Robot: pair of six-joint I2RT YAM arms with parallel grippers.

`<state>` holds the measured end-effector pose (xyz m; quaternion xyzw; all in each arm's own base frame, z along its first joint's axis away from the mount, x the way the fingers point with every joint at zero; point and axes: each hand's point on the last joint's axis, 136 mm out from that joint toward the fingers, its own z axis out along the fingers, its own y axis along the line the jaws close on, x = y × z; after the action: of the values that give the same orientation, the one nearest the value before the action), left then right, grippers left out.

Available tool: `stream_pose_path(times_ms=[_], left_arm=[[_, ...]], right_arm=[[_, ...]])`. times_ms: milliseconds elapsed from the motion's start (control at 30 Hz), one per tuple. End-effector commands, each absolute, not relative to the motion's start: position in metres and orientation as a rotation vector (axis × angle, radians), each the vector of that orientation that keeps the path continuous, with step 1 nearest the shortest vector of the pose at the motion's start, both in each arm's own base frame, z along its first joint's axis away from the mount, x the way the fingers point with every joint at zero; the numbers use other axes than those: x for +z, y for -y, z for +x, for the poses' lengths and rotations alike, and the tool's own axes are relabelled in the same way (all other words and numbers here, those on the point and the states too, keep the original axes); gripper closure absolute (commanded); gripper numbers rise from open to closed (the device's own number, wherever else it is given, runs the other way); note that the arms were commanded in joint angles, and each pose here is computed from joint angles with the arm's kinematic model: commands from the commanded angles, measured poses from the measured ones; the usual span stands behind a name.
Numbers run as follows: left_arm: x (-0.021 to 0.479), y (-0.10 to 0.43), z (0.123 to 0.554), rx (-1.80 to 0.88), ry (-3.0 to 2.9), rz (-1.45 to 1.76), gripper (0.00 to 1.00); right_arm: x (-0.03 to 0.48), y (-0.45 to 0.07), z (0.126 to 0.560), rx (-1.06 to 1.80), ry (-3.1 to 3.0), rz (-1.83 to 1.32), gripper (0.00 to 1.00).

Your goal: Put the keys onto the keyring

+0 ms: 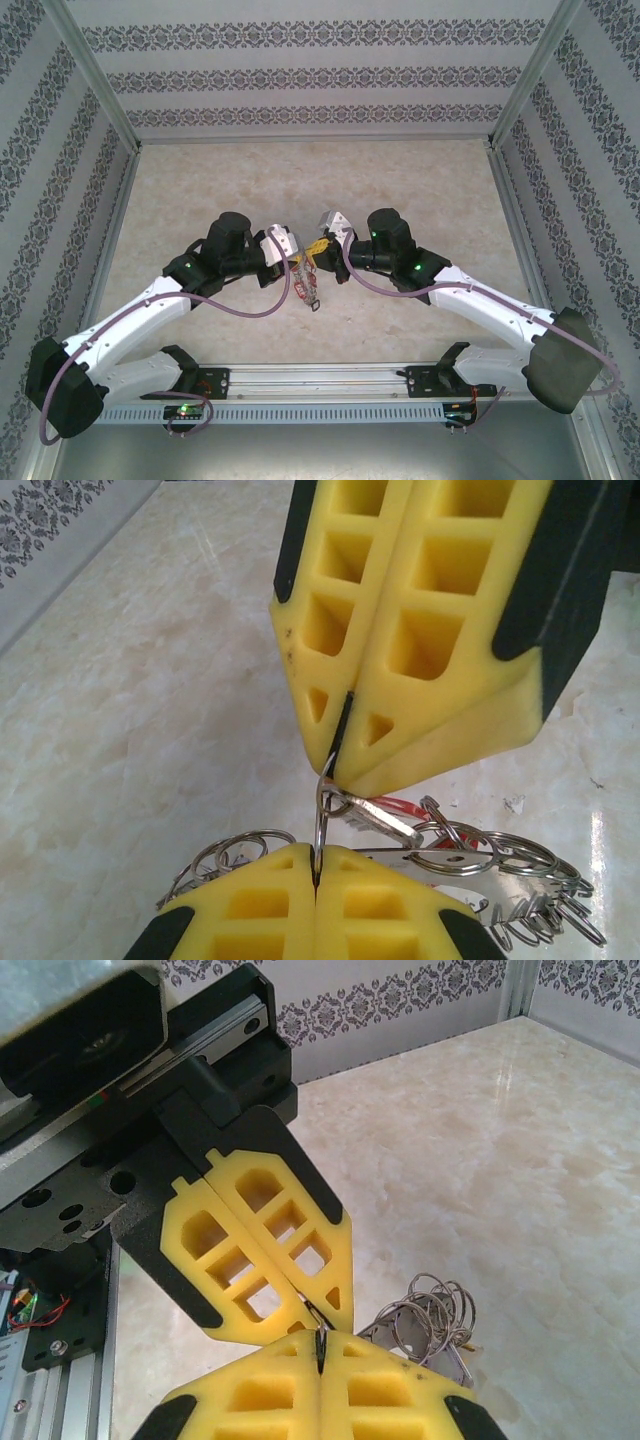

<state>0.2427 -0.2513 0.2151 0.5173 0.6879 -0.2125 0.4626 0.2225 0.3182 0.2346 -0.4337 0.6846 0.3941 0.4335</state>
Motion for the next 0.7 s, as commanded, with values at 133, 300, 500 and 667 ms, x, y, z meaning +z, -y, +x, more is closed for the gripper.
stream_pose_path(times_ms=[133, 300, 500, 667], left_arm=[[0.252, 0.259, 0.252, -0.537, -1.594, 1.219, 1.00], [0.252, 0.260, 0.249, -0.548, -1.585, 1.239, 1.00], [0.250, 0.258, 0.245, -0.521, -1.542, 1.267, 1.00], [0.249, 0.257, 0.242, -0.509, -1.518, 1.292, 1.00]], right_arm=[[0.233, -0.325, 0.224, 1.003, -1.703, -1.077, 1.00], [0.231, -0.322, 0.232, 0.962, -1.728, -1.037, 1.00], [0.236, -0.315, 0.241, 0.979, -1.747, -0.963, 1.00], [0.242, -0.314, 0.240, 1.032, -1.743, -0.931, 1.00]])
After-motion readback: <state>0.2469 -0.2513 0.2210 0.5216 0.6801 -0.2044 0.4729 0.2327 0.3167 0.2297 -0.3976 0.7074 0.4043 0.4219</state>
